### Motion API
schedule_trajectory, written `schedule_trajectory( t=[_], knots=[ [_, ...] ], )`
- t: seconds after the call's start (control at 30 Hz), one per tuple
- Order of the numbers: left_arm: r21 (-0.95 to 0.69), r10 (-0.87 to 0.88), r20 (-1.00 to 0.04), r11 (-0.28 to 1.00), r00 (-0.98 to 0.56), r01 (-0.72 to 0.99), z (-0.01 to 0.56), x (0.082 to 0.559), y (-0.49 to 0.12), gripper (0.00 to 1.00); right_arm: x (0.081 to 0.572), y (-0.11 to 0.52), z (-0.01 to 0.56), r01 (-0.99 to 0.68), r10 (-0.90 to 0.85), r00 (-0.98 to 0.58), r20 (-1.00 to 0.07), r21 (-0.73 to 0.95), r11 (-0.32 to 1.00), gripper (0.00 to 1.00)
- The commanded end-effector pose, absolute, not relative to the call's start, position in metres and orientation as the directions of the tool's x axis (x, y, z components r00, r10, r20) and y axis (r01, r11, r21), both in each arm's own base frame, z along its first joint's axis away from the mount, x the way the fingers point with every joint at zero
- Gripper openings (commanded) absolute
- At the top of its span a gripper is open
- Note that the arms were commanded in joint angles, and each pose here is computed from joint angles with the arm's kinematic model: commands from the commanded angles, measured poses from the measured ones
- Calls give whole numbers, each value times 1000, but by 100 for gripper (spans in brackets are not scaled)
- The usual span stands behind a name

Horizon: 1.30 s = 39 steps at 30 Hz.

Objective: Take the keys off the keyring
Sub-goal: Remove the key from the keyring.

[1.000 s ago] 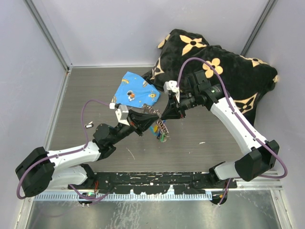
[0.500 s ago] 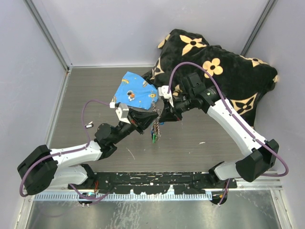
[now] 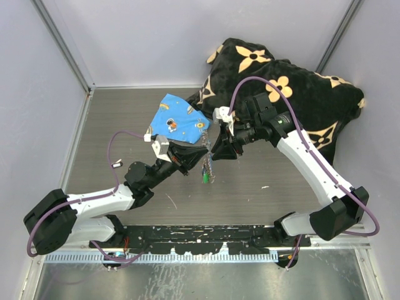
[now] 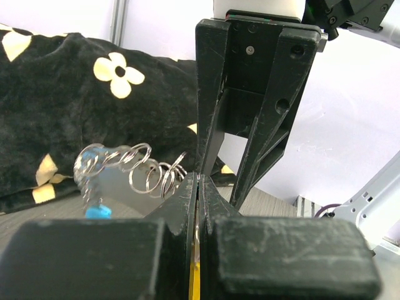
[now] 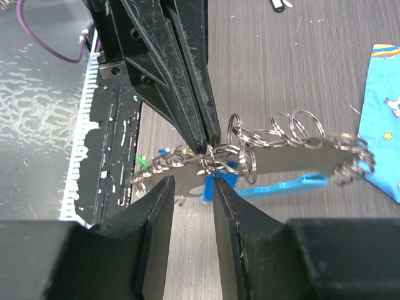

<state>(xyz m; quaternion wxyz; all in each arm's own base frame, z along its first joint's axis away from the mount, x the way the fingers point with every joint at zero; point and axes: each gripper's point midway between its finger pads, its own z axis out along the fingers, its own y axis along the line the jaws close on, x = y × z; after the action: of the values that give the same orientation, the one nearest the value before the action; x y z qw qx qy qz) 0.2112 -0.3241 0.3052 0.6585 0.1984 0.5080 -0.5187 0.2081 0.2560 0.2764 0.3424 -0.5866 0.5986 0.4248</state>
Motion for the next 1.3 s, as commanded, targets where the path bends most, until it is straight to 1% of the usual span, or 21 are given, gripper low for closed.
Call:
schedule_trajectory(
  t=[0.0,0.13,0.43,0.7,0.9,1.1,1.2,1.27],
  knots=[
    [-230,-585,-811,346,17,909,345,202,-314,0,201,263,306,-993,-328,-40,-944,75,-93,37],
    [-229,-587,-809,335,12,914,347,201,-315,0,206,265,302,-992,-325,-65,-944,95,-78,37],
    [-229,-588,-809,320,3,919,347,198,-316,0,205,272,301,-984,-297,-110,-948,147,-104,37],
    [-227,-588,-809,314,1,922,347,197,-315,0,215,271,297,-985,-305,-136,-943,162,-59,39],
    [-228,-588,-809,312,-1,922,347,196,-315,0,215,271,299,-984,-294,-144,-945,168,-57,39],
    [-227,-588,-809,310,-1,923,347,196,-316,0,210,272,301,-979,-276,-148,-950,179,-92,32],
    [-227,-591,-807,306,-2,925,348,195,-316,0,208,273,301,-977,-270,-148,-951,182,-108,25],
    [-228,-590,-808,305,-5,925,347,195,-316,0,207,273,300,-976,-269,-149,-951,185,-114,16]
  ],
)
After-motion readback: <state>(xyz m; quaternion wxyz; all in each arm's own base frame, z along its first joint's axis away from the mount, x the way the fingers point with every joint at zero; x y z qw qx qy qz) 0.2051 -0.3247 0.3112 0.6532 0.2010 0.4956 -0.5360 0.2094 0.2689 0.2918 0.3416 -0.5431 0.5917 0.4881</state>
